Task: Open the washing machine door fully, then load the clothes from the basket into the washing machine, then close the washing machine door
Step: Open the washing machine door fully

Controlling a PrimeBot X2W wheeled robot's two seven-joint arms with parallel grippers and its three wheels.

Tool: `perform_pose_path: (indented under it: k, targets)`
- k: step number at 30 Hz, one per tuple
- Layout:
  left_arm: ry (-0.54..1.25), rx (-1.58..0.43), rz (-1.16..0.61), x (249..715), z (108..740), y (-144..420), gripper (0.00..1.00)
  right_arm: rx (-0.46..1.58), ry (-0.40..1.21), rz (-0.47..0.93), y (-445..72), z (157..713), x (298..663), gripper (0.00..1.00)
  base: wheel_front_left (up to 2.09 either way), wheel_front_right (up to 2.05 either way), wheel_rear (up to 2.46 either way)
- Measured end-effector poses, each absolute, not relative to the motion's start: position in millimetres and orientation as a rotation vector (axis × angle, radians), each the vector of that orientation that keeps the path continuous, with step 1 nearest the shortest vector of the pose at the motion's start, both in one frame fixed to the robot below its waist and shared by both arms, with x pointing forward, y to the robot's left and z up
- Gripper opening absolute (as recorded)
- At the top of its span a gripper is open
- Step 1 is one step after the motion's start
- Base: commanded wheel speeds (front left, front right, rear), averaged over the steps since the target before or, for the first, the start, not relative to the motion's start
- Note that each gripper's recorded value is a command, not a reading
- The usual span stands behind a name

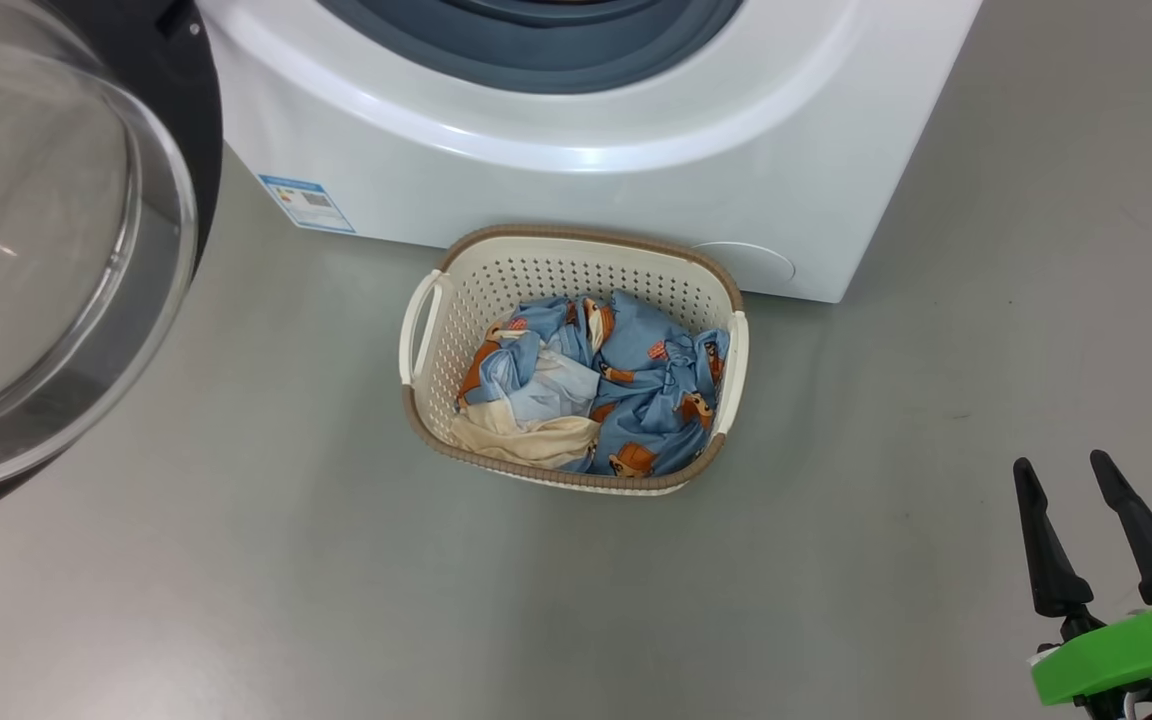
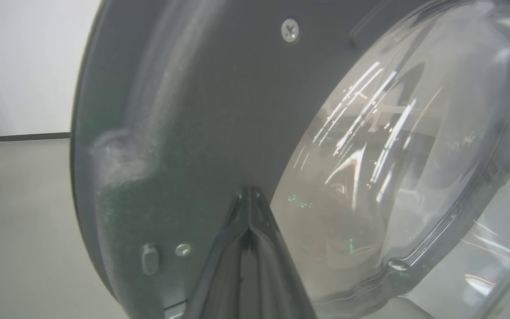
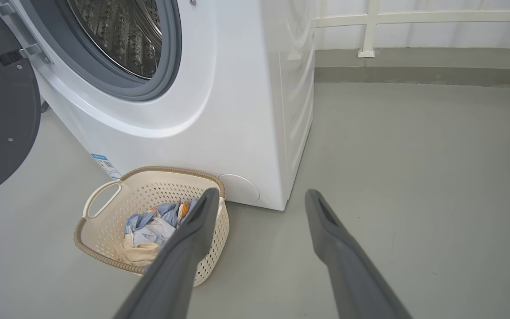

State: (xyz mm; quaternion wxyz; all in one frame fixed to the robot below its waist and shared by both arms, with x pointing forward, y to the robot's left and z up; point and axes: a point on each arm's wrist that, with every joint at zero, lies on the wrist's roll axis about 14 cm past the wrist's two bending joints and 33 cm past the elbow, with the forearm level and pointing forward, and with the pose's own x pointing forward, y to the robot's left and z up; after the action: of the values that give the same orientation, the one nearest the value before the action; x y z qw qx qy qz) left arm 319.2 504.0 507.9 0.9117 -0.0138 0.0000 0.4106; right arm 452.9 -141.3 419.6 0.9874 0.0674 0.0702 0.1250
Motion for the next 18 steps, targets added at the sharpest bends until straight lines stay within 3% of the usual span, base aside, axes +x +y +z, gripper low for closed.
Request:
perform_pose_path:
  k: [12, 18]
  targets:
    - [-0.043, -0.079, 0.838, 311, 516, 503, 0.00, 0.133, 0.110, 0.255, -140, 435, 449, 1.00, 0.00, 0.00, 0.00]
    - [-0.036, -0.122, 0.770, 301, 501, 474, 0.00, 0.130, 0.076, 0.259, -139, 450, 444, 1.00, 0.00, 0.00, 0.00]
